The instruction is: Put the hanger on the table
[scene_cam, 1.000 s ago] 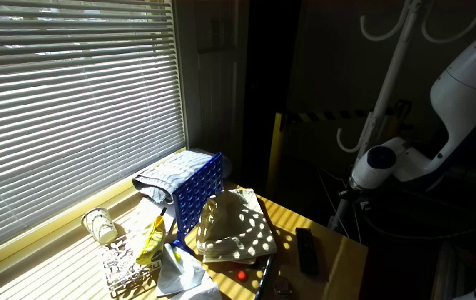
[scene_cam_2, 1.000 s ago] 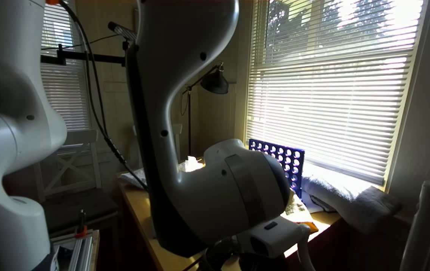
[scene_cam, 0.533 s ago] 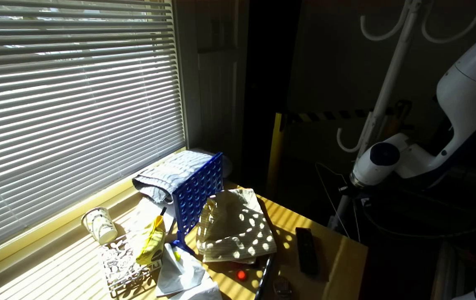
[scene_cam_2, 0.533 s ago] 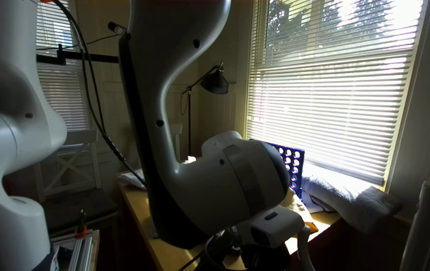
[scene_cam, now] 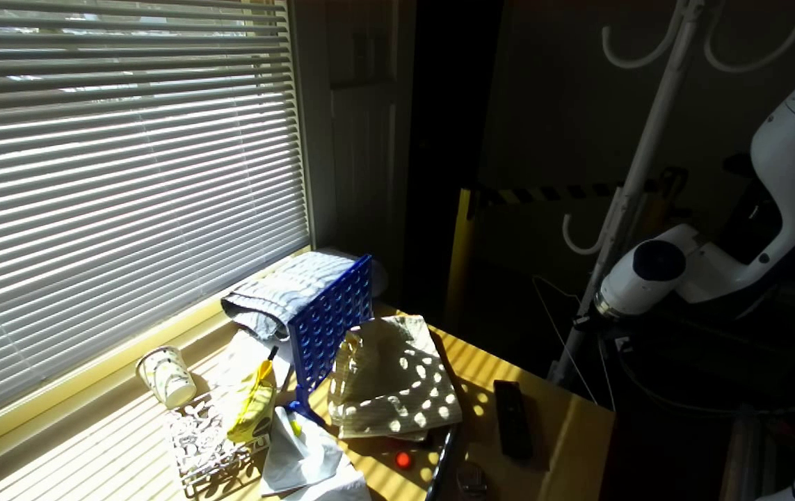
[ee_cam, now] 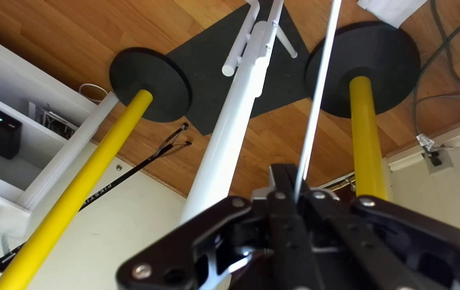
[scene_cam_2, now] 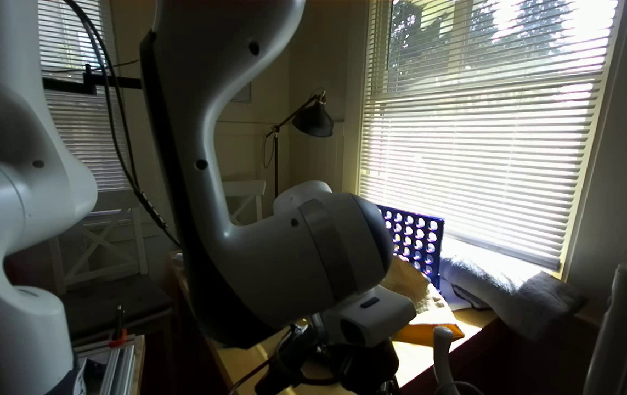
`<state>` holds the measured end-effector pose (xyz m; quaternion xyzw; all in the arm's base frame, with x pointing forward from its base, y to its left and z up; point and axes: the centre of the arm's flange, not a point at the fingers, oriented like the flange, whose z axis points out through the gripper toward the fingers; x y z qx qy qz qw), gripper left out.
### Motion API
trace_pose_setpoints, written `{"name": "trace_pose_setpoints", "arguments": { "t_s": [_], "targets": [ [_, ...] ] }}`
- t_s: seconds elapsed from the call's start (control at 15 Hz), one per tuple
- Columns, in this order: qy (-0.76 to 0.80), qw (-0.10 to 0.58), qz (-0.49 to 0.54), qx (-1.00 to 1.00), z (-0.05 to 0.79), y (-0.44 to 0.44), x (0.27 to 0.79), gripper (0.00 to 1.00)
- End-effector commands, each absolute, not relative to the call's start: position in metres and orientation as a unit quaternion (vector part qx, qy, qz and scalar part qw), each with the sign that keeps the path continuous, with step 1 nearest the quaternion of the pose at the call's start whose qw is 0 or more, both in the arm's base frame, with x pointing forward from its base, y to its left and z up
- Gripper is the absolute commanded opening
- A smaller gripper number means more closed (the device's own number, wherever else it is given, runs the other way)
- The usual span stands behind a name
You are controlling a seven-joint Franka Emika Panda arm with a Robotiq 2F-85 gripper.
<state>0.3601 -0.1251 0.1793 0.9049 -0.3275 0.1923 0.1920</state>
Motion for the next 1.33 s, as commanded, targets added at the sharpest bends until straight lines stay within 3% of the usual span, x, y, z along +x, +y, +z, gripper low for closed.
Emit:
{"name": "trace_pose_setpoints", "arguments": {
  "t_s": [0.0,1.27],
  "targets": [
    [-0.318,0.187,0.202,0.907,0.199,-0.114,0.339,0.01],
    [-0.243,0.161,0.211,0.933,0.236,-0.083,0.328,0.01]
  ]
}}
